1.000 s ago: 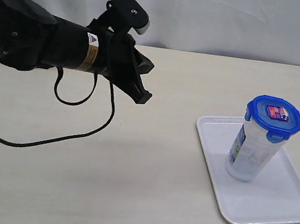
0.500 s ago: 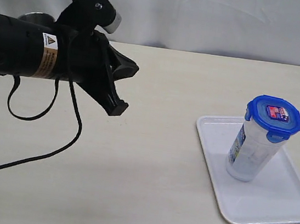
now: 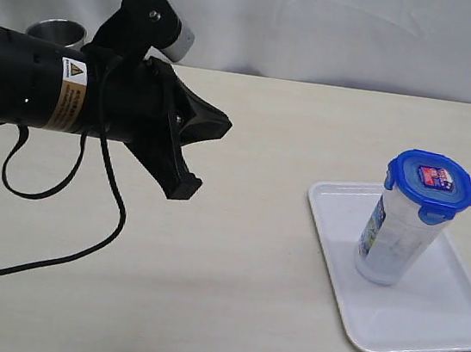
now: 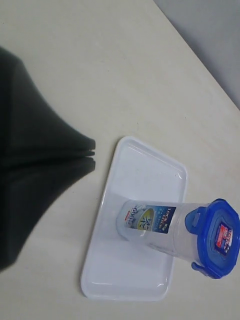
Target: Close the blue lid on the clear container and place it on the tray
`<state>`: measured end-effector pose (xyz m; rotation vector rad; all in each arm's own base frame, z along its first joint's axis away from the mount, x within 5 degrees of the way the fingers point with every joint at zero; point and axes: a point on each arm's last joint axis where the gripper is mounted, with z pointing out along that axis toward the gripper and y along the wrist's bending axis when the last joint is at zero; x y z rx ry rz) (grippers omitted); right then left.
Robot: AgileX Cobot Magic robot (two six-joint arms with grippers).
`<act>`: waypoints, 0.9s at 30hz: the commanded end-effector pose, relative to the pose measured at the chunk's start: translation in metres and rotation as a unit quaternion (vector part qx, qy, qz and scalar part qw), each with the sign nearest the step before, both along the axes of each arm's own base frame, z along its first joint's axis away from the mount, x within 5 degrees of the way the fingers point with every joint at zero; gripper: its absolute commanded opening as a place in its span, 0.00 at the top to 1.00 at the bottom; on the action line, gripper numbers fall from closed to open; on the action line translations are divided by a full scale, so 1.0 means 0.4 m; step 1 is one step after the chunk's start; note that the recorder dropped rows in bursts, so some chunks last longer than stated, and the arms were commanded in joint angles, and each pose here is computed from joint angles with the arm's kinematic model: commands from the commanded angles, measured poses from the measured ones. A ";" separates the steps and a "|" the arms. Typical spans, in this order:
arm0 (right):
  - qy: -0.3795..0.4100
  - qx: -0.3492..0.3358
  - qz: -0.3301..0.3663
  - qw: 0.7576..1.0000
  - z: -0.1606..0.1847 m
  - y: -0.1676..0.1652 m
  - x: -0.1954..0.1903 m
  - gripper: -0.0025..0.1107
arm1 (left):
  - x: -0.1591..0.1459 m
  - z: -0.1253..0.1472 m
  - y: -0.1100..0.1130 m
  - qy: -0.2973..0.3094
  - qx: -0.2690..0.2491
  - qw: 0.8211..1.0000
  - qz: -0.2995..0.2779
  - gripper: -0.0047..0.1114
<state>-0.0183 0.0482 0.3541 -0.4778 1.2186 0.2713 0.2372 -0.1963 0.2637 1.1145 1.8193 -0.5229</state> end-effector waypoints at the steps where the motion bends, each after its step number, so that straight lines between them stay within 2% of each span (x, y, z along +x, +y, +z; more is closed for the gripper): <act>1: 0.003 0.003 -0.001 1.000 -0.003 0.001 -0.001 0.94 | -0.005 0.002 0.001 0.004 -0.004 1.000 0.000 0.96; 5: 0.017 0.027 0.007 0.999 -0.003 0.001 -0.001 0.94 | -0.005 0.002 0.001 0.004 -0.004 1.000 0.000 0.96; 17: 0.018 0.028 0.007 0.999 -0.003 0.001 -0.001 0.94 | -0.005 0.002 0.001 0.005 -0.007 1.000 0.001 0.96; 20: 0.018 0.028 0.007 0.999 -0.003 0.001 -0.001 0.94 | -0.001 0.009 -0.001 0.027 -0.041 0.998 0.027 0.96; 24: 0.018 0.028 0.007 0.999 -0.003 0.001 -0.001 0.94 | 0.002 0.019 -0.005 0.083 -0.118 0.987 0.073 0.96; 27: 0.018 0.028 0.007 0.999 -0.003 0.001 -0.001 0.94 | 0.011 0.017 0.002 0.090 -0.148 0.979 0.111 0.96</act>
